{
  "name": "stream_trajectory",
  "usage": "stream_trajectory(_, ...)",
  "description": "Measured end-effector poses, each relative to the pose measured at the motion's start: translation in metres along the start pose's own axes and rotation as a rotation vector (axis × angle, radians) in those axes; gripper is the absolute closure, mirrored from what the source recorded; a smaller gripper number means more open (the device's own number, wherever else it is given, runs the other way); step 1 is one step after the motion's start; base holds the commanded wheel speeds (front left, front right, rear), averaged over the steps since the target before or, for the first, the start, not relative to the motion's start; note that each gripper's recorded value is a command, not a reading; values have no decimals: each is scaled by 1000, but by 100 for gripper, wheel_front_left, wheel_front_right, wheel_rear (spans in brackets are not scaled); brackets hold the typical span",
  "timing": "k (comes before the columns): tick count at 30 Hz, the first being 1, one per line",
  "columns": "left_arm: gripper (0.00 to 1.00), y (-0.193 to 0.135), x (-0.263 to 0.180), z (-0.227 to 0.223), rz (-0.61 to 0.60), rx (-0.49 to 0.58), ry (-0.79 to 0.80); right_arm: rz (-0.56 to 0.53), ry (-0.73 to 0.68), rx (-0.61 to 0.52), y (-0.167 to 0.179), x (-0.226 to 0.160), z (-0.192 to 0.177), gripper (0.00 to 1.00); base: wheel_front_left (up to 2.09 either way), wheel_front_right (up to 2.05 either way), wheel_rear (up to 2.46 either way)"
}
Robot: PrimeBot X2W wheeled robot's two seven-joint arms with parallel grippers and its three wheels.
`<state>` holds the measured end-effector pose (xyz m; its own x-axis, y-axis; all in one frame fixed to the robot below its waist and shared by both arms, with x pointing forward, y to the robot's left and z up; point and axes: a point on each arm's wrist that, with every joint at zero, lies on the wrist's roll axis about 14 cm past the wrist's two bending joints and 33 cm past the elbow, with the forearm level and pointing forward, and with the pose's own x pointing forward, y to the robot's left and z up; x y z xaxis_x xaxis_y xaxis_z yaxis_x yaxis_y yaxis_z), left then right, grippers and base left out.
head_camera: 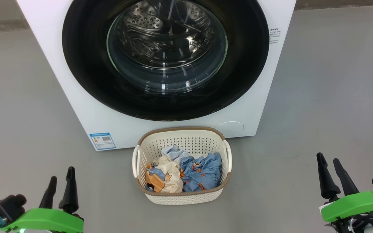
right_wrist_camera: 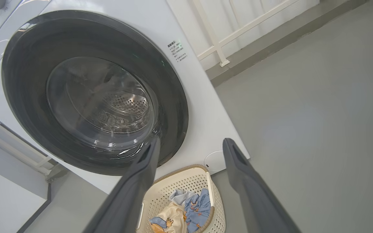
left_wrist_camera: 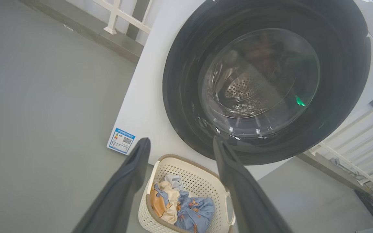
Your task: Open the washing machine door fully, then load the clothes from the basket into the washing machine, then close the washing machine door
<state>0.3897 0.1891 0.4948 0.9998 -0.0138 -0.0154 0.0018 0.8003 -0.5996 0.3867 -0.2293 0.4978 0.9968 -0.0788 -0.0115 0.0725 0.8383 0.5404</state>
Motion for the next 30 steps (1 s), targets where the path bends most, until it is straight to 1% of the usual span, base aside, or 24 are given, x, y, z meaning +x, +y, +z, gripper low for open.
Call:
stream_trajectory(11,0,-2,3,7,-25,146,-22,33,-31,-157,6,4,9,0,0,0,0)
stream_trajectory(14,0,-2,3,7,-28,178,-23,37,-37,-178,6,4,10,0,0,0,0)
stream_trajectory(25,0,-7,2,1,-67,316,-9,76,-26,-316,11,5,5,0,0,0,0)
stream_trajectory(30,0,-11,5,1,-90,357,-11,100,-27,-370,16,8,4,0,0,0,0)
